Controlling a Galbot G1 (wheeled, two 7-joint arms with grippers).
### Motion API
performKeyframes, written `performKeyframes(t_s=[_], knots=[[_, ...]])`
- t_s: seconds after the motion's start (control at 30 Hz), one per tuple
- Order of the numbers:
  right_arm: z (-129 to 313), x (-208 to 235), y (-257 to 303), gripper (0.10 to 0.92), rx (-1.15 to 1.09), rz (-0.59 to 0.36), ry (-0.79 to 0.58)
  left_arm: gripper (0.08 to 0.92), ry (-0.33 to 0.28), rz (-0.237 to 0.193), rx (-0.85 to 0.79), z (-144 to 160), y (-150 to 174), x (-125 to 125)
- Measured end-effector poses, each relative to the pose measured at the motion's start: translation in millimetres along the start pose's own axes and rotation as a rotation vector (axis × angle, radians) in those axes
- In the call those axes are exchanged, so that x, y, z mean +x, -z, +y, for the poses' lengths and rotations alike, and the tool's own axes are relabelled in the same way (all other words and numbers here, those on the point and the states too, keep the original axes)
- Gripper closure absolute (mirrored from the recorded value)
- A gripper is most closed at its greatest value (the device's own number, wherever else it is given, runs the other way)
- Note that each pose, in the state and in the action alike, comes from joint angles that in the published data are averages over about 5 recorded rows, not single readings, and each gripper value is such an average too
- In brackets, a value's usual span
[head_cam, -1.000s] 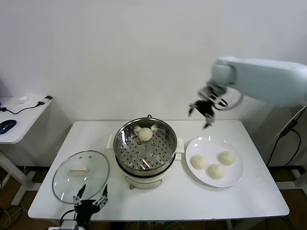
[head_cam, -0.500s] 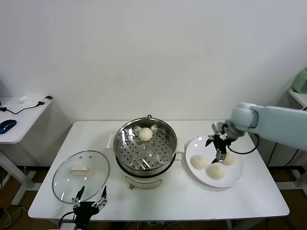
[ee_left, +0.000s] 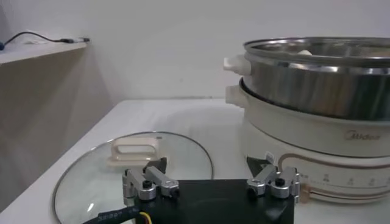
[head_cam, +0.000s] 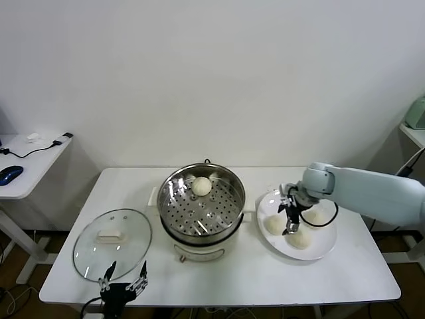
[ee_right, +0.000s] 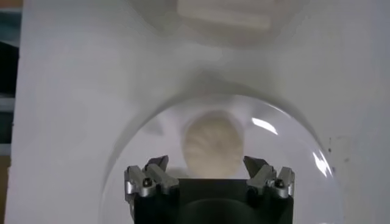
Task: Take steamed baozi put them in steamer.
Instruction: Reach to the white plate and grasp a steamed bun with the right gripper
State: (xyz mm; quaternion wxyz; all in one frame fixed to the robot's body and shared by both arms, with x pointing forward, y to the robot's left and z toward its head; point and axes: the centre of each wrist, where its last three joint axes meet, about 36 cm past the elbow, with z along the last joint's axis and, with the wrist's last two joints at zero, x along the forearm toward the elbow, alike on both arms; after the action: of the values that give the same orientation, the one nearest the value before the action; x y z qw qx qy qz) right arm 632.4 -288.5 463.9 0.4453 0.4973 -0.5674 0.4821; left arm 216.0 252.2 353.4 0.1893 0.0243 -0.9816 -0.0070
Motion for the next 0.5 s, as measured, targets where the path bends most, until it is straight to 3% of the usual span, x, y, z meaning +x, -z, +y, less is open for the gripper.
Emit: performKeyframes(t_s=[0.27, 0.5], knots=[[-7, -12, 6, 0.273, -0.009, 0.005, -0.004, 0.177, -0.004, 0.004, 0.002, -1, -2, -2], [-10, -10, 5, 0.399, -0.009, 0.0, 0.008, 0.177, -0.007, 0.008, 0.001, -2, -2, -2]])
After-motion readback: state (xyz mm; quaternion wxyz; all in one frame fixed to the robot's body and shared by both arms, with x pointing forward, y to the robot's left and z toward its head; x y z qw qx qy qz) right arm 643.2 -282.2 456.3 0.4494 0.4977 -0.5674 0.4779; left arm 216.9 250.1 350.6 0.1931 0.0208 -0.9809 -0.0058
